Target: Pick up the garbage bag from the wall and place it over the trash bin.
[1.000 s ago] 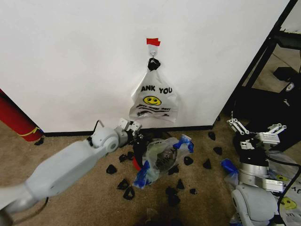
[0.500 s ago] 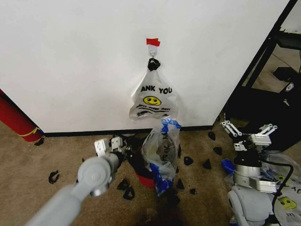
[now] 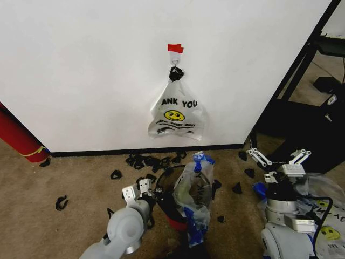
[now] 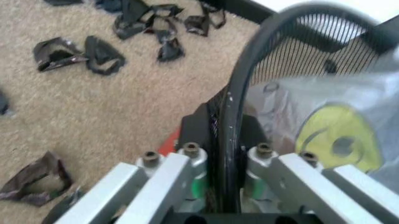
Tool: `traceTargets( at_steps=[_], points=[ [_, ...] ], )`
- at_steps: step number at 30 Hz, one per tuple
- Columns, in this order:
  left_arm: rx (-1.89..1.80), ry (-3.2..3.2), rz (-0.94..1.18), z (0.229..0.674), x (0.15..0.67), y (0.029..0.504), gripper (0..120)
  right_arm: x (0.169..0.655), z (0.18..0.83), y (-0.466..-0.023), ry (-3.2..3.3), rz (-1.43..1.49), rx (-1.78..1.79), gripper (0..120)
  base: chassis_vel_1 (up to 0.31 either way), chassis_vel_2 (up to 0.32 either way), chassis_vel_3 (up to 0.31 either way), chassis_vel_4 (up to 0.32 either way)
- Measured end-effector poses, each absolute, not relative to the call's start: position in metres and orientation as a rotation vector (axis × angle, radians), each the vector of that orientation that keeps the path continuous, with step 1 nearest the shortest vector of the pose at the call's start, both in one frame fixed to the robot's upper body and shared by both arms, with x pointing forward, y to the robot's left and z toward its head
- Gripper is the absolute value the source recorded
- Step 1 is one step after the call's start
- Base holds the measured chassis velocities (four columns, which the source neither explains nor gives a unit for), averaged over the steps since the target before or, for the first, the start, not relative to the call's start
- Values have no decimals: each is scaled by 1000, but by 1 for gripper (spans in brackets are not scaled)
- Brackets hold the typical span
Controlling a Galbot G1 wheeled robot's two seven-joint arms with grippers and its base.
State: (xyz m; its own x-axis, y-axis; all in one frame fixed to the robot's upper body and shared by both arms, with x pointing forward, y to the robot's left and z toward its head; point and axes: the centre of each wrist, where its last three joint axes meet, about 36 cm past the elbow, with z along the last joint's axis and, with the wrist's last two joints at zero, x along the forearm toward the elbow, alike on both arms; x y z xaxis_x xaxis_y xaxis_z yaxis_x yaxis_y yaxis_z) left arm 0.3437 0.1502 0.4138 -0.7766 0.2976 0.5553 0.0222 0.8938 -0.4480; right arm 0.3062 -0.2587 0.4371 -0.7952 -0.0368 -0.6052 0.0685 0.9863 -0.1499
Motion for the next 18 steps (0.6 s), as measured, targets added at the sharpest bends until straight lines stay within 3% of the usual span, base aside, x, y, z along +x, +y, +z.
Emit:
traceTargets(
  at_steps=[10, 18],
  points=[
    [-344, -2551, 476, 425, 340, 156, 45, 312, 431, -258, 2492, -218, -13, 100, 0, 0, 0, 0],
    [-769, -2874, 196, 454, 342, 192, 76, 315, 409, -268, 2541, -198, -46, 100, 0, 0, 0, 0]
  ],
)
